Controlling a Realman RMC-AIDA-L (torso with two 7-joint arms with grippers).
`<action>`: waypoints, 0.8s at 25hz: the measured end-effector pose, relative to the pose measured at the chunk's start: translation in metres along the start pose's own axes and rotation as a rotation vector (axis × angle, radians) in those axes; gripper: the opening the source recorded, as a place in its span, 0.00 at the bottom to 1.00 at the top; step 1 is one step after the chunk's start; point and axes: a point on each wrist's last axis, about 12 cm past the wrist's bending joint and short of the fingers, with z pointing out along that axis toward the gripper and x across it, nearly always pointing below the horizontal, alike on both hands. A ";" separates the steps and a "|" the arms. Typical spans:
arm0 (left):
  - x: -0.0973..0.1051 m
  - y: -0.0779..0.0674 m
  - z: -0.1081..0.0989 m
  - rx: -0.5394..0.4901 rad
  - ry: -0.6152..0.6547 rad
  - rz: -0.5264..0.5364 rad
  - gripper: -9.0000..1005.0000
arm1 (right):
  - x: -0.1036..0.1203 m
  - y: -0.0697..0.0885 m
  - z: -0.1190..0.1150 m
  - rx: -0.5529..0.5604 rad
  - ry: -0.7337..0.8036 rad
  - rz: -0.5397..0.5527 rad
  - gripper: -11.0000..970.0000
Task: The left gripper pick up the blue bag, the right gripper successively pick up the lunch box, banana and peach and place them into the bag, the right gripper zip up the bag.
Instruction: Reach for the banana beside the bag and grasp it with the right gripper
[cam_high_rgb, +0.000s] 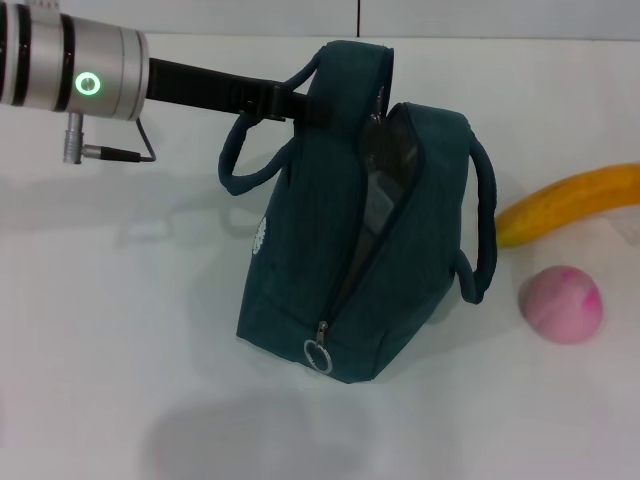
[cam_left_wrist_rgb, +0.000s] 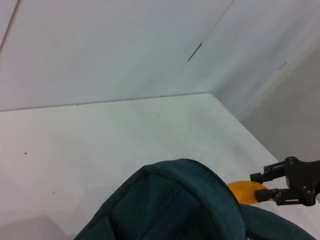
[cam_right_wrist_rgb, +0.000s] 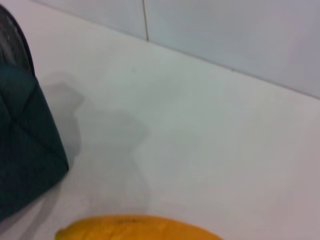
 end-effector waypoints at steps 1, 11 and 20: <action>0.000 0.000 0.000 0.000 0.000 0.000 0.06 | -0.001 0.000 -0.001 0.000 -0.013 0.003 0.43; 0.000 0.000 0.000 0.001 0.000 0.000 0.06 | 0.001 -0.009 -0.009 0.022 -0.076 0.055 0.42; -0.004 -0.002 0.002 -0.001 -0.005 0.010 0.06 | 0.006 0.004 -0.005 -0.095 0.003 0.027 0.42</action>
